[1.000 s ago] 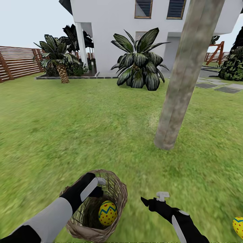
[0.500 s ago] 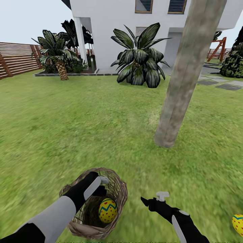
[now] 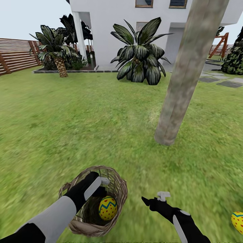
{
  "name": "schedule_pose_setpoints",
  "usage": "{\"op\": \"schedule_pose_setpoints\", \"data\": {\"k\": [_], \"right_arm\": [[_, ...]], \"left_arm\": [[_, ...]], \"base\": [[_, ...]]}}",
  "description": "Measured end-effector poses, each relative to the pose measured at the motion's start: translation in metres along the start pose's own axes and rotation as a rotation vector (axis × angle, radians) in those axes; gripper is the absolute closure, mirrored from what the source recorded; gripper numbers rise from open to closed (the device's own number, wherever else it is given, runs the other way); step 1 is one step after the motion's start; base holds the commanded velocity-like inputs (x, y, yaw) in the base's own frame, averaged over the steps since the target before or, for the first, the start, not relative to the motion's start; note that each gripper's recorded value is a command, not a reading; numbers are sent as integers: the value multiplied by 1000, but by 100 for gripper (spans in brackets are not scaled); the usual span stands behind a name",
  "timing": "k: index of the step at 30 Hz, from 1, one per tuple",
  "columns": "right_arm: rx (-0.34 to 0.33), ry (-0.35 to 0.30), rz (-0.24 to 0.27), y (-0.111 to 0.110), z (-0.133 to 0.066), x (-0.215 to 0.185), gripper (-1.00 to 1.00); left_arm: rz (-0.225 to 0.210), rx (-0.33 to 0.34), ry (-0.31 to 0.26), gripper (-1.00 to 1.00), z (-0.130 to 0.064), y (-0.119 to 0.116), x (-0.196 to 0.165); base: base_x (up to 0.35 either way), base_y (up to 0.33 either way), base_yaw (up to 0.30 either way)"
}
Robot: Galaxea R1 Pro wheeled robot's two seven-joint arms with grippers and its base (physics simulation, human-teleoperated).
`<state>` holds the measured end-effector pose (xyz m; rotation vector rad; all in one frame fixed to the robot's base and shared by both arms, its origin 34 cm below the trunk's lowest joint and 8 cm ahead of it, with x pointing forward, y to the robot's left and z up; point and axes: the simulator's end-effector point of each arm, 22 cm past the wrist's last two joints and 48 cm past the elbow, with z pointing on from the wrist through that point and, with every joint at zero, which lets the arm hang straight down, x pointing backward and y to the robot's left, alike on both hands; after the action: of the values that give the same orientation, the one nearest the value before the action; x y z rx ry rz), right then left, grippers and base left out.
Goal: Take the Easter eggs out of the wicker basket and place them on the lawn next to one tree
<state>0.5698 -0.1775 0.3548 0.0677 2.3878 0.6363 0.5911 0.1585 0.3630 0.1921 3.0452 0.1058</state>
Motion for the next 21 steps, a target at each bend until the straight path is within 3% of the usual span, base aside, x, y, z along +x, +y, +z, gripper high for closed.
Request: {"op": "schedule_pose_setpoints", "data": {"k": [9,21], "right_arm": [[4,12,8,-4,2,6,-100],[9,29,15,-19,19,36,-100]], "left_arm": [[-2,0,14,-100,7,1,4],[-3,-3,18,-100,41,-1,14]], "base": [[0,0,0],[0,0,0]]}}
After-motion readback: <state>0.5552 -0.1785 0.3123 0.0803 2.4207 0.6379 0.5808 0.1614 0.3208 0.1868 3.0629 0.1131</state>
